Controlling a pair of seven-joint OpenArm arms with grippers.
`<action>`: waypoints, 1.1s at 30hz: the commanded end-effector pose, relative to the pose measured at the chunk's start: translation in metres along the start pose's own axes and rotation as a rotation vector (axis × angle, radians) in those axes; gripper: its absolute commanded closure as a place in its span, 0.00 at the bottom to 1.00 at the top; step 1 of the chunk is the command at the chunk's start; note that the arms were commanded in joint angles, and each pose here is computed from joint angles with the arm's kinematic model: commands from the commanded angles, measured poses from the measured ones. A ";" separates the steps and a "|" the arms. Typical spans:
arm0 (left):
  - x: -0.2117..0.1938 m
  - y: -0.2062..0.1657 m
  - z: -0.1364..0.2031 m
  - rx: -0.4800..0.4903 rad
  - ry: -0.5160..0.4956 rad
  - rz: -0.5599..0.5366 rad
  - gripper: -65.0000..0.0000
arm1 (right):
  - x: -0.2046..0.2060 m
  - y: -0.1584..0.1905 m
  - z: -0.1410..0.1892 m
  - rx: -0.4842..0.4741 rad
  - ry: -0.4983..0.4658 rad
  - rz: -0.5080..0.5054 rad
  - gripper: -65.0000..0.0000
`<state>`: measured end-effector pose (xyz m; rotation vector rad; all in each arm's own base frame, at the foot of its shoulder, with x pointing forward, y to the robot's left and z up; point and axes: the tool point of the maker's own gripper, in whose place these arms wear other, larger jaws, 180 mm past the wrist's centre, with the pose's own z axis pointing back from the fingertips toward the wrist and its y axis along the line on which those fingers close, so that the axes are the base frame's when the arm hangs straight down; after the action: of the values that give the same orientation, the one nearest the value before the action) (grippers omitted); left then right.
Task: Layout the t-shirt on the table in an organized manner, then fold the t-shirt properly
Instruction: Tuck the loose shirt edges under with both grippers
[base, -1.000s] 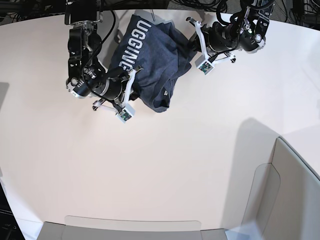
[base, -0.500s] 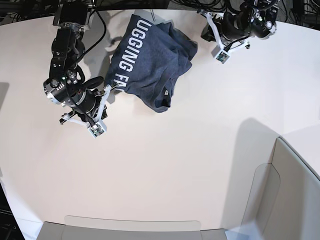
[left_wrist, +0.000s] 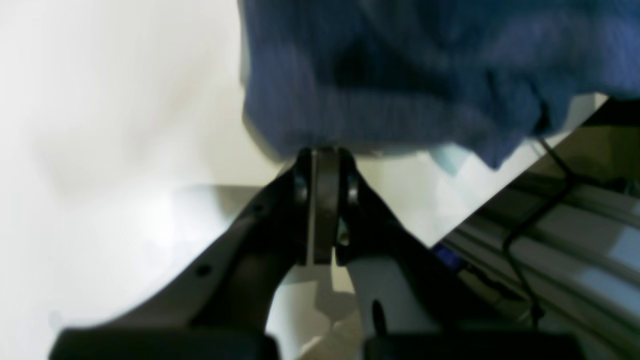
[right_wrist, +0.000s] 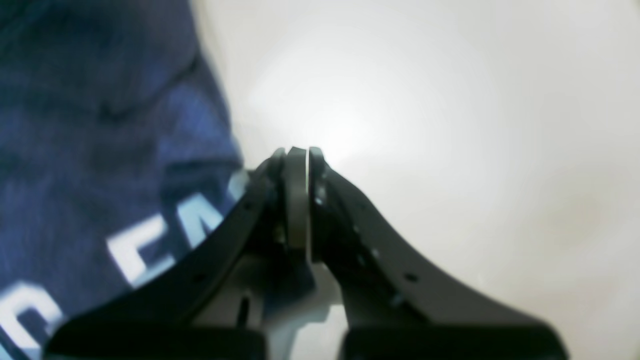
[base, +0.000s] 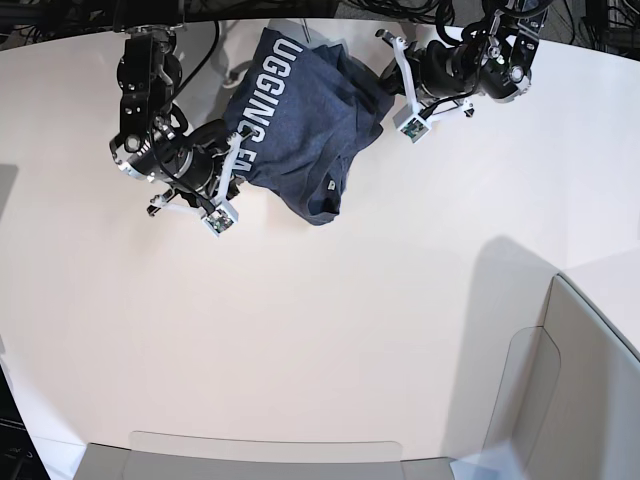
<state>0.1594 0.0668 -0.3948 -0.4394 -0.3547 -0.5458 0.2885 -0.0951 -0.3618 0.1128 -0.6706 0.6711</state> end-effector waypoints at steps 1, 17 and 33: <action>0.010 0.000 0.000 -0.010 -0.030 -0.001 1.00 | 0.006 -0.004 0.008 -0.019 -0.030 0.017 1.00; 0.093 0.037 -0.030 -0.006 -0.083 0.052 1.00 | -0.064 0.046 0.042 0.043 0.093 0.039 1.00; 0.193 0.041 0.042 0.079 -0.422 -0.047 1.00 | -0.032 0.016 0.044 -0.035 0.014 0.050 1.00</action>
<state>0.3207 0.0353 -0.2993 -0.4759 -0.7474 -0.4797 0.2306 -0.1123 -0.3580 0.0692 -0.6337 0.7032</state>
